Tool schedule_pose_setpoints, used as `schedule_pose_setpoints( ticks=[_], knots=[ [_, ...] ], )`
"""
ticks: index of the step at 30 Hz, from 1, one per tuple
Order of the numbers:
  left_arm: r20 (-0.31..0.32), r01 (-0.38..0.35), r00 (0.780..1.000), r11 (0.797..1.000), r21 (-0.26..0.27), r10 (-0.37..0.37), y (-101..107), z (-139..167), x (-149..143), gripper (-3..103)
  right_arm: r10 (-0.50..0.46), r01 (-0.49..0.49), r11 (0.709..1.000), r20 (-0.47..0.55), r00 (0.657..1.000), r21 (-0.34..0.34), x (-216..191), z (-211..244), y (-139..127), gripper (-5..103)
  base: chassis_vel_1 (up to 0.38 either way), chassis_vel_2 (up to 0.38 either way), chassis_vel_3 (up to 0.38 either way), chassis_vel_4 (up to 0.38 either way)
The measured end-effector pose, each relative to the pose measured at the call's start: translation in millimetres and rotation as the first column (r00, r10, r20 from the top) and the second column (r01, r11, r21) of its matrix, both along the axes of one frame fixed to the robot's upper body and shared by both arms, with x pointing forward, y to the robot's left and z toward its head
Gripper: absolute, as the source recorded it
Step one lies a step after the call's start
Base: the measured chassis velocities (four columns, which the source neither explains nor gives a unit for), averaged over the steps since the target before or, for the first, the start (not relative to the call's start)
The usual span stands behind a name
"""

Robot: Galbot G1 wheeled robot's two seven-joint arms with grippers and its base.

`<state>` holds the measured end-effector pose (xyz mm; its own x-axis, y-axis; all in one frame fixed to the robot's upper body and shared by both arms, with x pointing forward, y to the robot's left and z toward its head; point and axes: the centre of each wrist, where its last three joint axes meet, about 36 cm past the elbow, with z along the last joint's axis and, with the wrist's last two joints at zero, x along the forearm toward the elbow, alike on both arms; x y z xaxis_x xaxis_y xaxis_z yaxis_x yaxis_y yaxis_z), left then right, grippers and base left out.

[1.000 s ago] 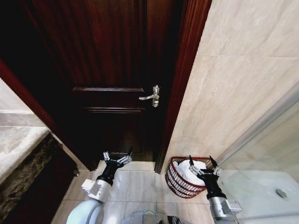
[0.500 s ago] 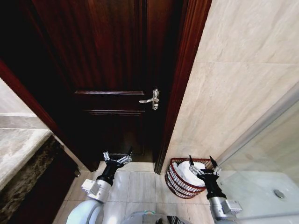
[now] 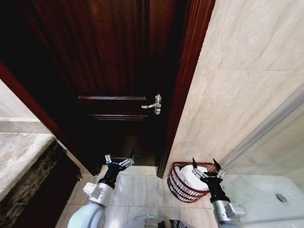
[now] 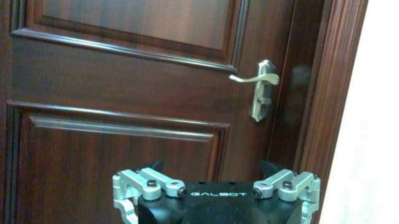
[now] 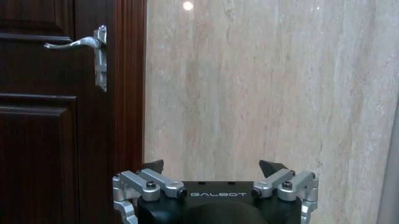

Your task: Discard the used towel into the hamper.

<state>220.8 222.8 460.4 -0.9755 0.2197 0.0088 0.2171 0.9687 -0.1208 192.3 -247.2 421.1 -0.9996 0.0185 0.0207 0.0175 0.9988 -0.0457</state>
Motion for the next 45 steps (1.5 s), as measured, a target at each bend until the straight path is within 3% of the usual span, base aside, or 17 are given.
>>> schedule_pose_setpoints(
  ticks=[45],
  knots=[
    [0.0, 0.0, 1.0, 1.0, 0.0, 0.0, 0.0, 0.0, 0.0, 100, 0.0, 0.0, 1.0, 0.0, 1.0, 0.0, 0.0, 0.0, 0.0, 100, 0.0, 0.0, 0.0, 0.0]
  ],
)
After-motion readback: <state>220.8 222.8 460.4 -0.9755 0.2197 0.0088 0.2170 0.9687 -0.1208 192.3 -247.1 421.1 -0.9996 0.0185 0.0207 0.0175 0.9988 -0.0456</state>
